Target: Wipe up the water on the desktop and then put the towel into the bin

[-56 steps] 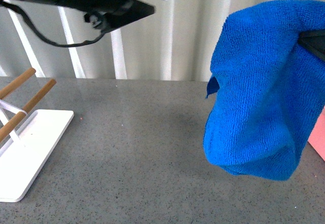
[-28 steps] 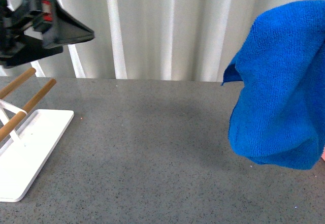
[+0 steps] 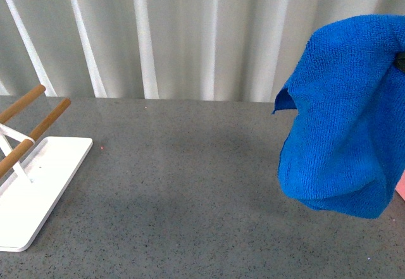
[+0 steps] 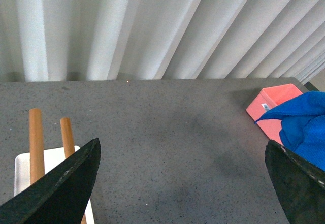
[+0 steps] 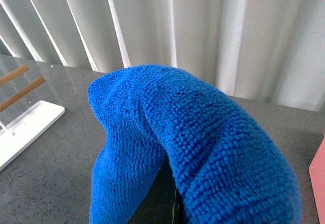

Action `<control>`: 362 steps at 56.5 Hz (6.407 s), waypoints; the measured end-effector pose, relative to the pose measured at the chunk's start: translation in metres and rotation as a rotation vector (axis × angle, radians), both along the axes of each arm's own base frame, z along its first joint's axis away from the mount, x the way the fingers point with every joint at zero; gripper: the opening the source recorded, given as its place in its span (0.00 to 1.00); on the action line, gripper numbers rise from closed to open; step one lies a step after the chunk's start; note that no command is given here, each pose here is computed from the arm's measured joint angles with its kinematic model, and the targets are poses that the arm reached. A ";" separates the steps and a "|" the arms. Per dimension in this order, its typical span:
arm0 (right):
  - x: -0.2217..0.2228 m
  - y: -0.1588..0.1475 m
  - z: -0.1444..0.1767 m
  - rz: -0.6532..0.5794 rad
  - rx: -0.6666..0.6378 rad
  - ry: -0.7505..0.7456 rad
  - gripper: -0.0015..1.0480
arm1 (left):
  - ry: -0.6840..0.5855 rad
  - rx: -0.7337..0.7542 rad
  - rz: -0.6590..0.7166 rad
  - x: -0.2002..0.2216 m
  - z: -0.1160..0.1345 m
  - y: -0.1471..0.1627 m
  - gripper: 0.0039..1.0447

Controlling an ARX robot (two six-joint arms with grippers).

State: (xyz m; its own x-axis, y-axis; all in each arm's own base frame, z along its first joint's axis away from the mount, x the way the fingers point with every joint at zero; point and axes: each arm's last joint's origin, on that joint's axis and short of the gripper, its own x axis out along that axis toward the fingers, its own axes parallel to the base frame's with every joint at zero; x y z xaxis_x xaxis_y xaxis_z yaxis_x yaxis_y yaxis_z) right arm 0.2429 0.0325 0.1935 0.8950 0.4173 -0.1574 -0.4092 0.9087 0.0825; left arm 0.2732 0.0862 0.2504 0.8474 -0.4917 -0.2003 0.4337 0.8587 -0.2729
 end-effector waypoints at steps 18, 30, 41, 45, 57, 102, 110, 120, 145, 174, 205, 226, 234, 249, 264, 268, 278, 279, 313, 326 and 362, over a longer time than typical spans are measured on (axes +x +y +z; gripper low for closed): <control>0.000 0.002 0.001 0.009 0.005 0.001 0.04 | -0.269 0.213 0.503 -0.052 -0.031 -0.025 0.51; 0.000 0.000 0.001 0.003 0.007 0.000 0.04 | -0.255 0.216 0.497 -0.079 -0.052 -0.050 0.15; 0.000 0.000 -0.001 -0.005 0.006 0.014 0.04 | -0.261 0.218 0.498 -0.098 -0.061 -0.062 0.03; 0.000 -0.001 -0.001 -0.008 0.009 0.017 0.04 | -0.259 0.218 0.495 -0.104 -0.065 -0.066 0.03; 0.001 -0.002 -0.003 -0.027 0.007 0.030 0.04 | -0.259 0.218 0.496 -0.120 -0.072 -0.074 0.03; 0.001 0.005 -0.007 -0.056 -0.032 0.082 0.04 | -0.294 0.211 0.496 -0.153 -0.076 -0.086 0.03; 0.001 0.007 -0.006 -0.051 -0.034 0.085 0.04 | -0.293 0.211 0.496 -0.157 -0.076 -0.086 0.03; 0.002 0.009 -0.005 -0.050 -0.036 0.083 0.04 | -0.294 0.211 0.496 -0.161 -0.076 -0.086 0.03; 0.011 -0.001 -0.004 -0.097 -0.059 0.119 0.04 | -0.288 0.213 0.495 -0.177 -0.079 -0.086 0.03; 0.098 -0.004 -0.064 -0.236 -0.018 0.648 0.04 | -0.287 0.213 0.495 -0.177 -0.079 -0.086 0.74; 0.116 0.045 -0.111 -0.217 0.035 0.805 0.04 | -0.287 0.213 0.494 -0.177 -0.079 -0.086 0.94; 0.109 0.011 -0.114 -0.319 0.079 0.835 0.04 | -0.287 0.213 0.495 -0.177 -0.079 -0.086 0.94; 0.112 -0.010 -0.111 -0.360 0.068 0.829 0.04 | -0.288 0.213 0.495 -0.177 -0.079 -0.086 0.94; 0.157 -0.020 -0.122 -0.343 0.025 0.843 0.04 | -0.287 0.213 0.495 -0.177 -0.079 -0.086 0.94; 0.217 0.003 -0.132 -0.277 -0.024 0.815 0.04 | -0.288 0.213 0.495 -0.177 -0.079 -0.086 0.94; 0.228 0.013 -0.134 -0.250 -0.030 0.817 0.04 | -0.288 0.213 0.495 -0.177 -0.079 -0.086 0.94; 0.260 0.056 -0.138 -0.143 -0.056 0.788 0.04 | -0.288 0.213 0.495 -0.177 -0.079 -0.086 0.94; 0.262 0.061 -0.138 -0.131 -0.057 0.785 0.04 | -0.288 0.213 0.495 -0.177 -0.079 -0.086 0.94; 0.192 0.127 -0.138 0.077 0.083 0.884 0.04 | -0.288 0.213 0.495 -0.177 -0.079 -0.086 0.94; 0.130 0.104 -0.126 0.079 0.068 0.936 0.04 | -0.288 0.213 0.495 -0.177 -0.079 -0.086 0.94; 0.102 0.010 -0.067 -0.057 -0.011 0.801 0.04 | -0.288 0.213 0.495 -0.177 -0.079 -0.086 0.94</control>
